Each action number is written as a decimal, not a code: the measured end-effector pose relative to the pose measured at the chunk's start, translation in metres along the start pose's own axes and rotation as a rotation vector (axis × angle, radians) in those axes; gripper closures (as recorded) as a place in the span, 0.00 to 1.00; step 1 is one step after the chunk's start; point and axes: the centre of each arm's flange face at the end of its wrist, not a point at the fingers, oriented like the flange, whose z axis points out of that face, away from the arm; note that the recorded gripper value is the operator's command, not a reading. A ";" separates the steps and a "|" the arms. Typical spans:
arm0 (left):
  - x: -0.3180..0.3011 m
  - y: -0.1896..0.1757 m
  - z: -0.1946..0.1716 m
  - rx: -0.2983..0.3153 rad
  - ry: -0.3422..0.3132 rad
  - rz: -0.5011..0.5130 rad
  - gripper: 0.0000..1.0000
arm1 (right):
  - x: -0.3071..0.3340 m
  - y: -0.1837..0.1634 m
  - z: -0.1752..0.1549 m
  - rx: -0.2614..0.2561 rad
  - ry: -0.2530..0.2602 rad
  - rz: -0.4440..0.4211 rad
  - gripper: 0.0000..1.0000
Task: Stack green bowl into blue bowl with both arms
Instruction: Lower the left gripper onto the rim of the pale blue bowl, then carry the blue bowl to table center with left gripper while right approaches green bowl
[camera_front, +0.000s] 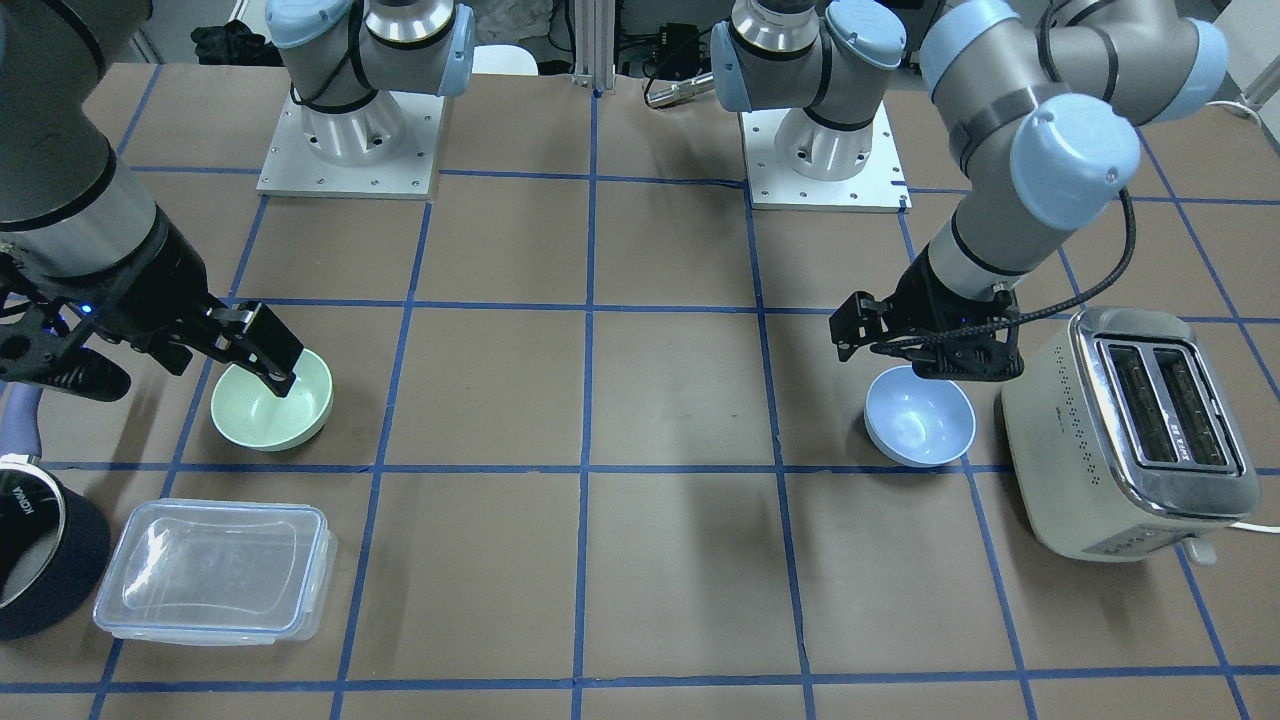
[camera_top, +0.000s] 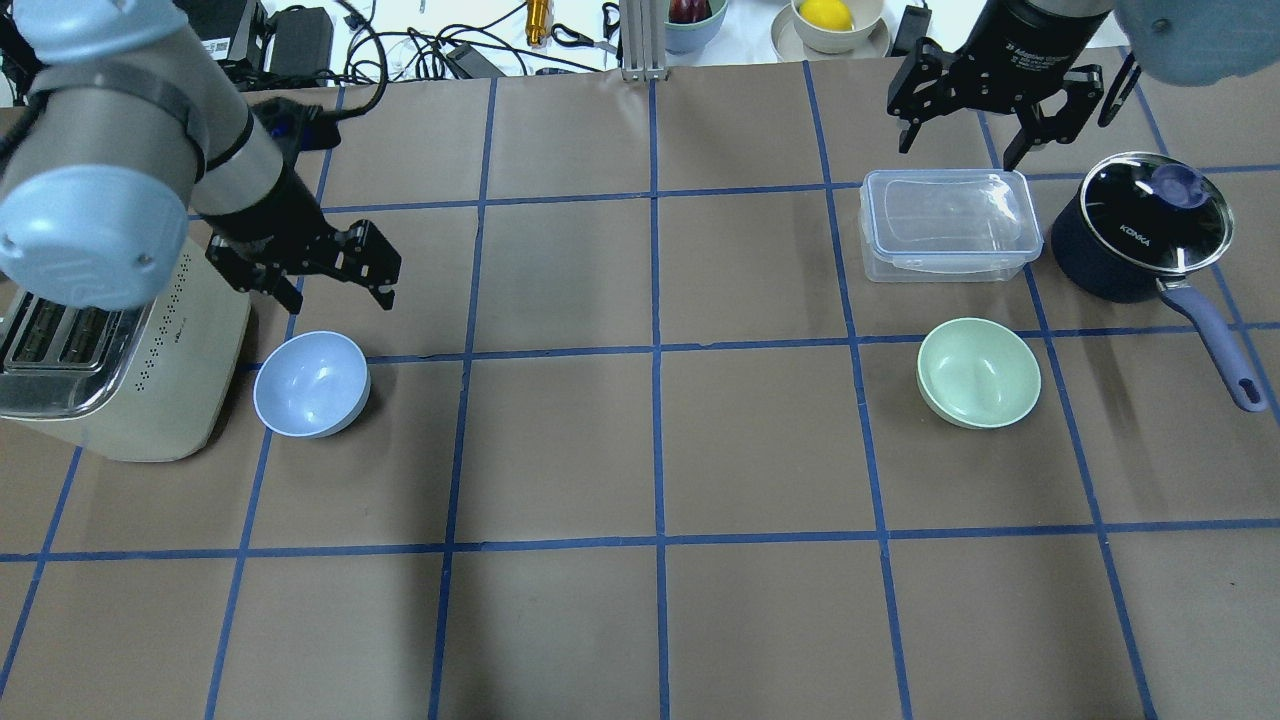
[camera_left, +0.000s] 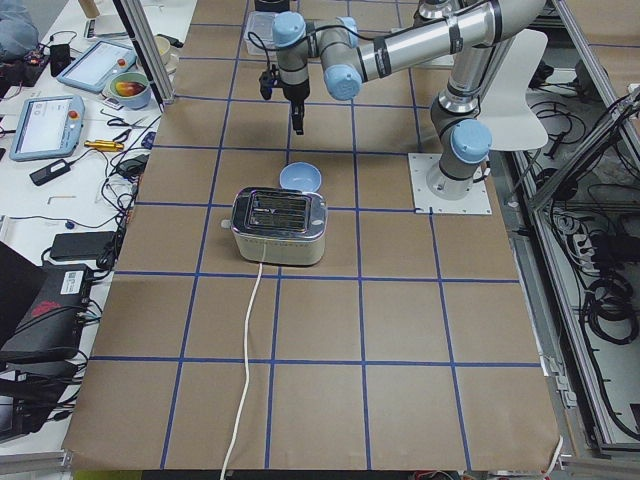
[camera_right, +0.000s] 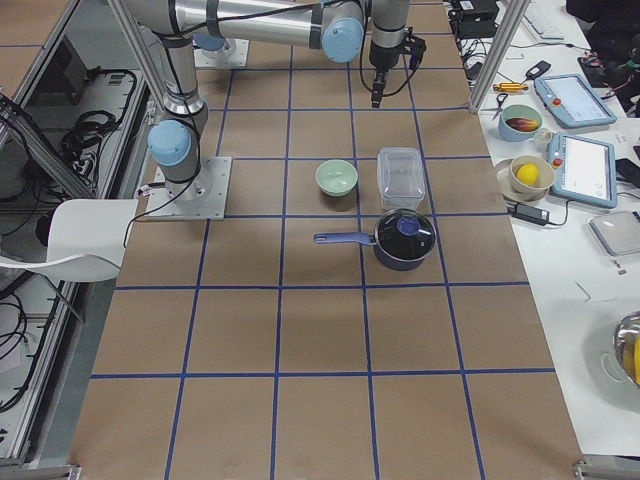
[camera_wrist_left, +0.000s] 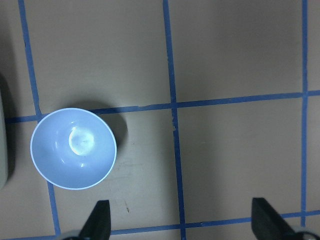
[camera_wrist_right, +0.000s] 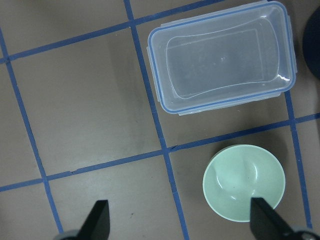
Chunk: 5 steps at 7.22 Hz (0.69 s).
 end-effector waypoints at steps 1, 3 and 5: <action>-0.011 0.003 0.036 -0.001 0.000 -0.004 0.00 | 0.000 0.000 0.000 0.000 0.001 -0.001 0.00; -0.020 -0.001 0.091 0.009 -0.007 -0.005 0.71 | 0.000 0.000 0.002 -0.005 0.005 -0.001 0.00; -0.029 -0.011 0.117 0.034 -0.071 -0.009 1.00 | 0.001 0.003 -0.001 -0.005 0.007 -0.011 0.00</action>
